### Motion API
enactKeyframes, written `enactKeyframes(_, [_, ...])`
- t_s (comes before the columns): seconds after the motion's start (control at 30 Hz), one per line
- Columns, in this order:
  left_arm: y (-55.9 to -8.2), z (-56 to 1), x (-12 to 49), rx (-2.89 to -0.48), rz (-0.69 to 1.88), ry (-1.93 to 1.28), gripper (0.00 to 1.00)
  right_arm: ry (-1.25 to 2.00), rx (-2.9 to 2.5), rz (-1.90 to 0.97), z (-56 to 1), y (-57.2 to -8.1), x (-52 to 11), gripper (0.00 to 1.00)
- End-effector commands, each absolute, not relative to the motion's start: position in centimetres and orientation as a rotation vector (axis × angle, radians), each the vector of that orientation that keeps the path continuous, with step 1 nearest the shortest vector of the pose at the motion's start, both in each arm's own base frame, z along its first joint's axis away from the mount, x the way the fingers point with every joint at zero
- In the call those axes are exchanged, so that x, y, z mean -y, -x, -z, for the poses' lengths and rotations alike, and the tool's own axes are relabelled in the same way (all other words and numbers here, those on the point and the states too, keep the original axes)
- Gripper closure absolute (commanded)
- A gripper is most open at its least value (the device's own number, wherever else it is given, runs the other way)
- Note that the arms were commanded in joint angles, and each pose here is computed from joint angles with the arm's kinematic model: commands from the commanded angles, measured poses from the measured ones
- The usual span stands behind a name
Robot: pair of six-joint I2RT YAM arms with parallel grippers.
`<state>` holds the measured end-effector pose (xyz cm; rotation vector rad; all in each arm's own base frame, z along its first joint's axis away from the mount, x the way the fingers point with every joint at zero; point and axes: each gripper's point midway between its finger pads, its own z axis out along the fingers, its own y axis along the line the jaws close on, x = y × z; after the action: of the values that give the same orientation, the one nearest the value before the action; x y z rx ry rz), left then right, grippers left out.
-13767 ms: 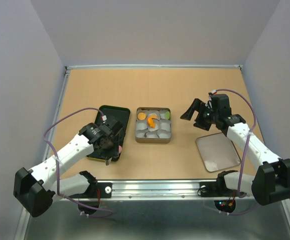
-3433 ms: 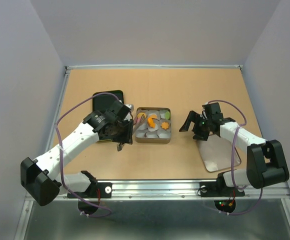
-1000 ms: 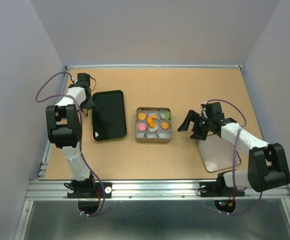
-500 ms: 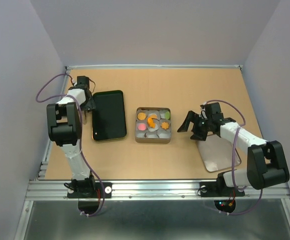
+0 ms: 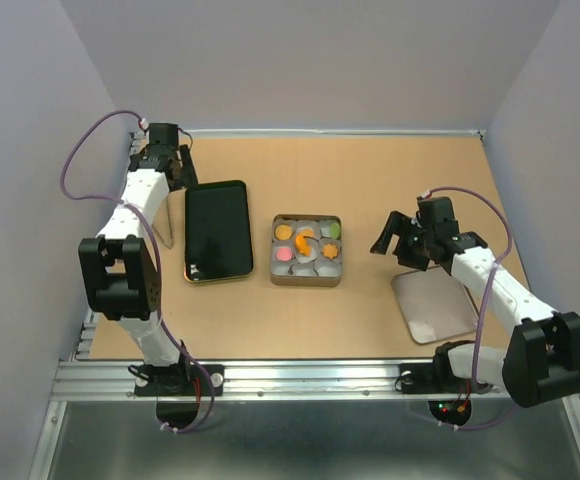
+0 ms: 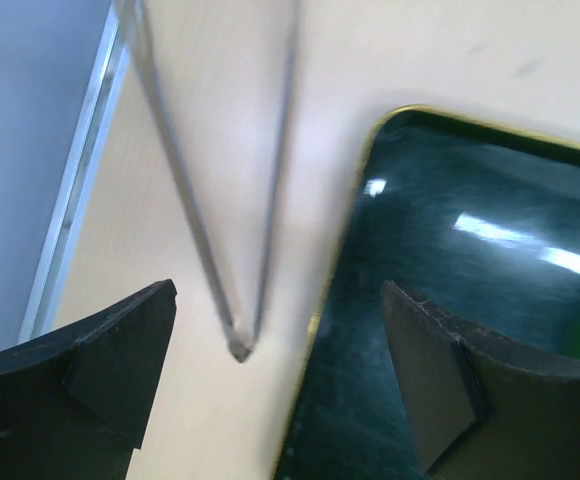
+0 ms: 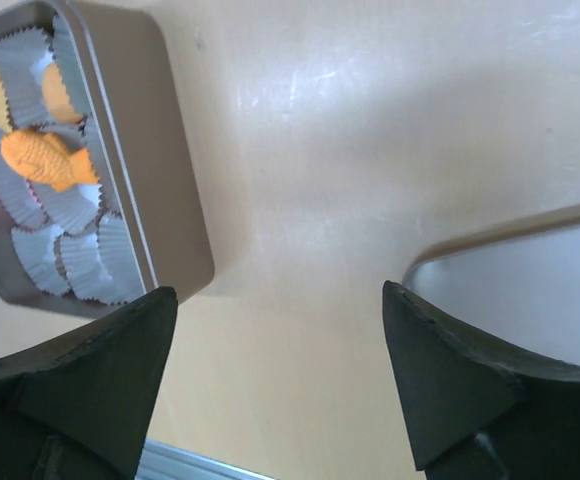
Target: Pack the cookies
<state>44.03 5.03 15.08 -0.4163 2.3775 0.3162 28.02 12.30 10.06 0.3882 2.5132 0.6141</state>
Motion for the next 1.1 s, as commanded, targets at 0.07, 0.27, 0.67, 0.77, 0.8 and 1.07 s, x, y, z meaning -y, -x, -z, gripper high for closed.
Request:
enactKeyframes(0.07, [-43.8, -20.7, 2.4, -2.260, -0.091, 0.240, 0.07, -0.461, -2.499, -0.379, -11.5, -27.5, -8.8, 0.23])
enactKeyframes(0.27, [-42.9, -21.0, 4.4, -2.203, 0.044, 0.177, 0.09, -0.523, -2.561, -0.323, -10.5, -26.3, -8.6, 0.30])
enactKeyframes(0.67, [-41.7, -21.6, 4.1, -2.156, 0.034, 0.146, 0.09, -0.668, -2.727, -0.297, -5.0, -22.2, -9.7, 0.30])
enactKeyframes(0.77, [-41.7, -21.6, 3.9, -2.150, 0.025, 0.142, 0.09, -0.691, -2.750, -0.276, -3.6, -21.8, -9.5, 0.30])
enactKeyframes(0.8, [-41.7, -21.6, 3.8, -2.150, 0.022, 0.144, 0.09, -0.693, -2.765, -0.292, -3.1, -21.6, -9.7, 0.30])
enactKeyframes(1.07, [-41.7, -20.2, 3.3, -2.164, 0.000, 0.158, 0.10, -0.686, -2.827, -0.307, -0.5, -21.0, -10.5, 0.35])
